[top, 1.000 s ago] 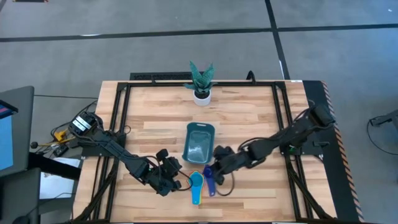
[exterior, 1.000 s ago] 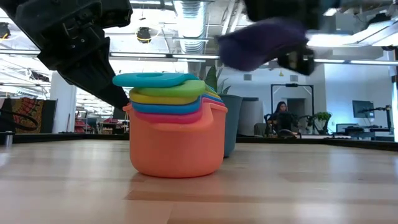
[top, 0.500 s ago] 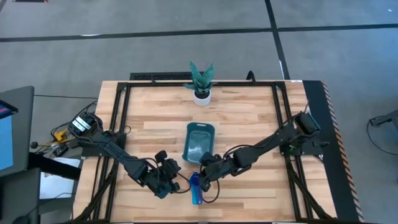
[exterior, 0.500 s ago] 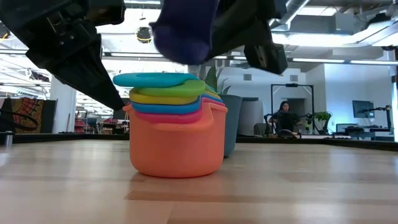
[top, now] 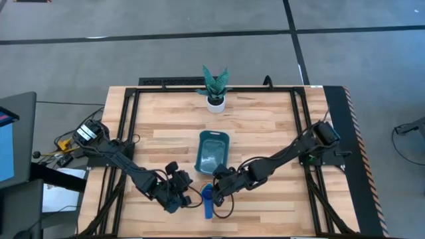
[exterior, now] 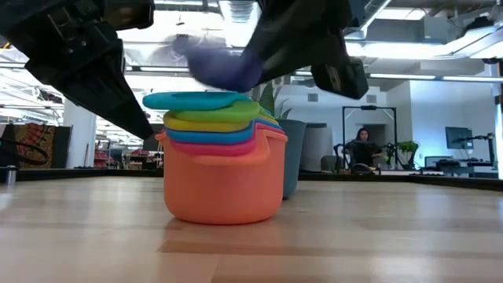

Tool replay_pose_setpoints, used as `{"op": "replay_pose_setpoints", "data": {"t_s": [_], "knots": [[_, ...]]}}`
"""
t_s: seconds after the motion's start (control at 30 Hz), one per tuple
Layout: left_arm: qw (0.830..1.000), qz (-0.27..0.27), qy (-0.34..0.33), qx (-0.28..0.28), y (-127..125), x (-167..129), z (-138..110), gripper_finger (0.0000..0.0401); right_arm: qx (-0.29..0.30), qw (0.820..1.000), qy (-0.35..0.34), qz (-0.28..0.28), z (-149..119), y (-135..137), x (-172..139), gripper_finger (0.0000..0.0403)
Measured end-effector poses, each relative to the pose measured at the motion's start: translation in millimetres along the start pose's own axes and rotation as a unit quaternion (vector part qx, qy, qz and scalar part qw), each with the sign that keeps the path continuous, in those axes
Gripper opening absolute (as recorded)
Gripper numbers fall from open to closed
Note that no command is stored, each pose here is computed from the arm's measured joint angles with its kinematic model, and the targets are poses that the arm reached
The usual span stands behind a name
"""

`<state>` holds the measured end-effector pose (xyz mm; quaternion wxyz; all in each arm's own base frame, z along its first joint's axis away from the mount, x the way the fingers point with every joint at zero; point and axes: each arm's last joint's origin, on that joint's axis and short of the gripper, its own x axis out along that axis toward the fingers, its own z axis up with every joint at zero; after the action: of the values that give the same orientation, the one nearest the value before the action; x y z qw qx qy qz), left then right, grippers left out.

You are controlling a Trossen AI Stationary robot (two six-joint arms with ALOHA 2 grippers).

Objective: Nest measuring cups in basket
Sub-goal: Stack the dark blue measuring cup on top of the light blue measuring cup, then put the stacked colored measuring cups into the blue bin

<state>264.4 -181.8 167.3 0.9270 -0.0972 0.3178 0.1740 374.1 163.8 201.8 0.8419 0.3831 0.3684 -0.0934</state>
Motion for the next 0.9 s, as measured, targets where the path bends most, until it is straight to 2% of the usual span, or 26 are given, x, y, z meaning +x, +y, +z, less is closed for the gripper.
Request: {"op": "replay_pose_setpoints", "data": {"t_s": [0.27, 0.43, 0.73, 0.9], "knots": [[1.000, -0.003, 0.000, 0.002, -1, -2, -1, 0.0000, -0.002, 1.000, 0.015, -0.018, -5, -5, 4, 0.0087], [1.000, -0.005, -0.001, 0.000, -2, -2, -1, 0.0000, -0.031, 0.999, 0.020, -0.013, -2, -4, 1, 0.0087], [0.999, -0.032, 0.002, -0.032, -7, -4, -2, 0.0000, -0.114, 0.993, 0.010, 0.015, 6, 9, -39, 0.0091], [0.998, -0.050, -0.005, -0.037, -13, -8, -3, 0.0000, -0.141, 0.989, 0.026, -0.018, -4, 4, -60, 0.0130]]}}
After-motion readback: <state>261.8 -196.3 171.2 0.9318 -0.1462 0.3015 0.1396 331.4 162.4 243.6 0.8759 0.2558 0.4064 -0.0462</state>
